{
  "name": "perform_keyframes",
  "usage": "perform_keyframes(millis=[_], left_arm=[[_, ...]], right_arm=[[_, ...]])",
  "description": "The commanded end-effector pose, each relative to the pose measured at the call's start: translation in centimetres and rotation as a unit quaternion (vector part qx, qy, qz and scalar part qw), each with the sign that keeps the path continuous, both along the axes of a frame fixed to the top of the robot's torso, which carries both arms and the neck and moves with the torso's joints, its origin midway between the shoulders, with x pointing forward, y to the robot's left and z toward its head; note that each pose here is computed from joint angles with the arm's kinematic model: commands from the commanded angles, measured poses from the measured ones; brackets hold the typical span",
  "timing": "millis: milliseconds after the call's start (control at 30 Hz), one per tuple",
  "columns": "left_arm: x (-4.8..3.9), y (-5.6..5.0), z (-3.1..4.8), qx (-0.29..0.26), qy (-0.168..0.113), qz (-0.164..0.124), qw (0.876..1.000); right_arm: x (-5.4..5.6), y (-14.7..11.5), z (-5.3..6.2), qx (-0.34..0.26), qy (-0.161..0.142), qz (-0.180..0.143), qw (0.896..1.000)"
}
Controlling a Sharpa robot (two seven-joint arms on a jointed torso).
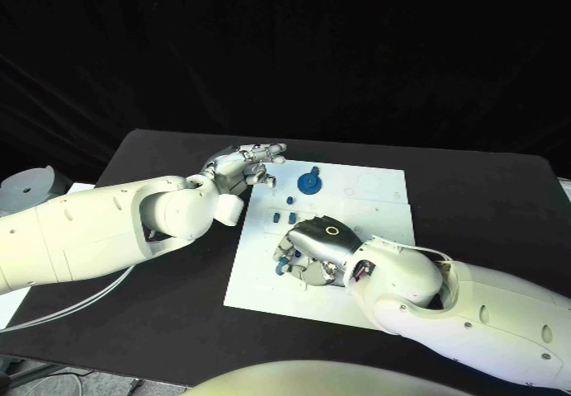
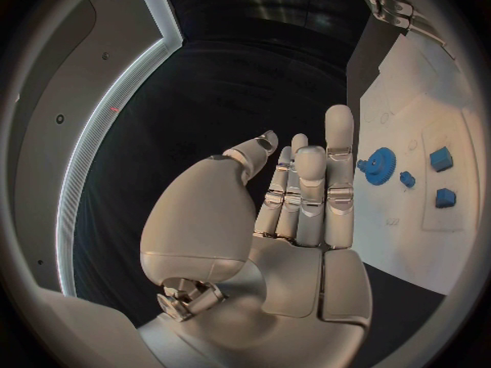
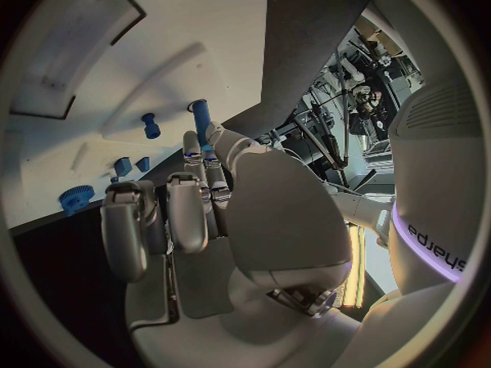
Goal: Assemble the parts on the task board
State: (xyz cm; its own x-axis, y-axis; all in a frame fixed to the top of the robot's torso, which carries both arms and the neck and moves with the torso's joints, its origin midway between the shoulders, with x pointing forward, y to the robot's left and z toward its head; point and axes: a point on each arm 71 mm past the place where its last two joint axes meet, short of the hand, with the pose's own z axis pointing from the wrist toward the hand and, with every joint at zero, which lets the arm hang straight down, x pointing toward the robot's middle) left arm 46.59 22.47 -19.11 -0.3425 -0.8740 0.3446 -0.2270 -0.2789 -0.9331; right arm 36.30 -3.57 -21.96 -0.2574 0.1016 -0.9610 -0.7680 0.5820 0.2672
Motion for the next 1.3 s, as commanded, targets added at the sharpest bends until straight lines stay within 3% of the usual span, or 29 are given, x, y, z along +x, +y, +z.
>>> perform_keyframes(millis=[33, 500, 833, 1300], left_arm=[[-0.06, -0.2, 0.13, -0.005, -0.005, -0.01, 1.0], [-0.05, -0.1, 0.11, -0.005, -0.004, -0.009, 1.0], [-0.05, -0.1, 0.1, -0.004, -0.004, -0.008, 1.0], [0.01, 0.0, 0.04, -0.001, -0.001, -0.006, 1.0]], right_arm=[[0.1, 0.0, -0.6, -0.04, -0.002, -0.002, 0.999], [0.2, 0.1, -0.8, -0.055, -0.015, -0.006, 0.998], [0.2, 0.6, -1.0, -0.041, -0.005, -0.003, 0.999], [0.1, -0.3, 0.2, 0.052, -0.03, -0.016, 0.998]])
